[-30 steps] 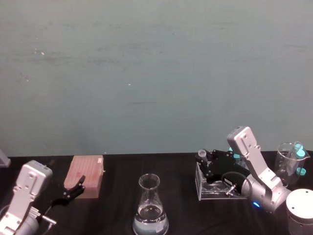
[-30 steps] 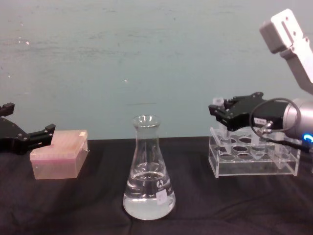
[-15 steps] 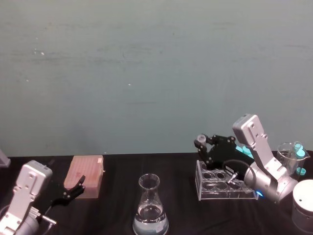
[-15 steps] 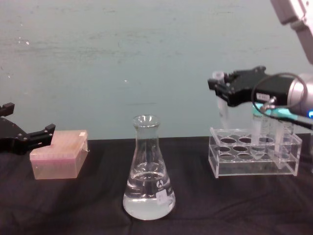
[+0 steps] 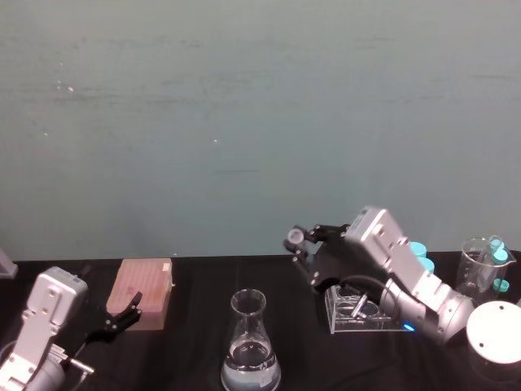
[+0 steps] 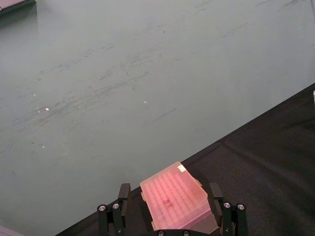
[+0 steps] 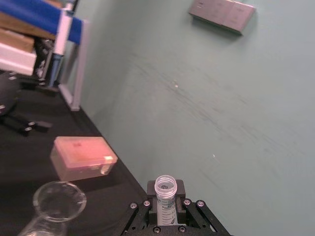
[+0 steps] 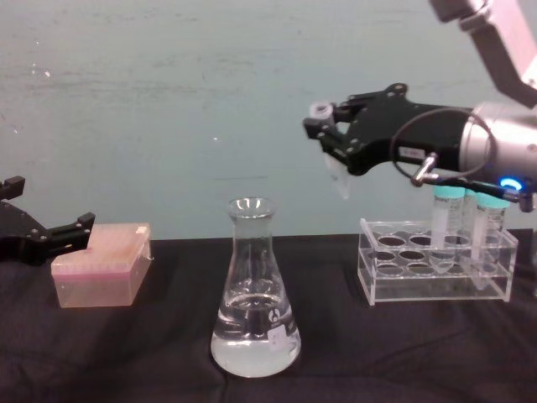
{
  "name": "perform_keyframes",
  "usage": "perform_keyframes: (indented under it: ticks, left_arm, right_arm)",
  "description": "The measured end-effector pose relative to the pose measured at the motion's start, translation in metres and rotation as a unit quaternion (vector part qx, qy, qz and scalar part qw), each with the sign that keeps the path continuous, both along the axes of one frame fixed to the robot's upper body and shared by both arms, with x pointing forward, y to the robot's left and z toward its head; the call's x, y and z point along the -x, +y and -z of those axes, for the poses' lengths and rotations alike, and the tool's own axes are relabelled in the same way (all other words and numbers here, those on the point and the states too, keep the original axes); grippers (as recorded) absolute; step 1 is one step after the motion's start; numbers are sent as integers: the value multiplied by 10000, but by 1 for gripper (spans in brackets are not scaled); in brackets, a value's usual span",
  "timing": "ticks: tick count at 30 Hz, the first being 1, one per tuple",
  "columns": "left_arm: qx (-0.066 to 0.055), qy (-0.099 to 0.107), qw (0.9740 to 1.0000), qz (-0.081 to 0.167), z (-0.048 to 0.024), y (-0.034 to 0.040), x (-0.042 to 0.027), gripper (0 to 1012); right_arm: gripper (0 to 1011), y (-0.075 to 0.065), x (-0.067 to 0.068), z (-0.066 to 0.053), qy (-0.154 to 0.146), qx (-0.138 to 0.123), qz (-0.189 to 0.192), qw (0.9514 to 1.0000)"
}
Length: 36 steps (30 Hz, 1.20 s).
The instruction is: Pour the liquid from the test tube into the beaker using one hand.
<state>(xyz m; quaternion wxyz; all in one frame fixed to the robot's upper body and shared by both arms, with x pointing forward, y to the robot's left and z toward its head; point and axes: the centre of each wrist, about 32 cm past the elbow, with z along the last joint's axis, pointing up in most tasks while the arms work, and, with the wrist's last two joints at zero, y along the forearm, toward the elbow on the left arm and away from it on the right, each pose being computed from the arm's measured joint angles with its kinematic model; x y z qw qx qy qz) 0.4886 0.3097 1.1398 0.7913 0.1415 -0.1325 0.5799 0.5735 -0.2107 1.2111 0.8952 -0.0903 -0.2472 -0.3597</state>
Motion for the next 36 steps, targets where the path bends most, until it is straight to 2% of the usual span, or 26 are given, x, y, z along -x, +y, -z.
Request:
perform_keyframes:
  ticks: [7,13,20,22,24,26,29,32,36]
  left_arm:
    - [0,0,10000,0,0,0,0,1000]
    - [1,0,10000,0,0,0,0,1000]
    - [0,0,10000,0,0,0,0,1000]
    - [0,0,10000,0,0,0,0,1000]
    - [0,0,10000,0,0,0,0,1000]
    - [0,0,10000,0,0,0,0,1000]
    - [0,0,10000,0,0,0,0,1000]
    - [0,0,10000,0,0,0,0,1000]
    - [0,0,10000,0,0,0,0,1000]
  right_arm:
    - [199,87,15,5,-266,414,-199,9986]
    - [199,148,39,28,-660,909,-278,9933]
    - [200,155,35,41,-903,1228,-269,9879]
    - [199,157,27,48,-1066,1406,-268,9839]
    - [200,157,25,50,-1112,1449,-264,9828]
    - [199,160,16,48,-1311,1616,-256,9778]
    - [199,164,8,50,-1474,1761,-265,9729]
    - [199,169,5,52,-1616,1882,-287,9683]
    - [199,171,3,54,-1720,1977,-316,9645]
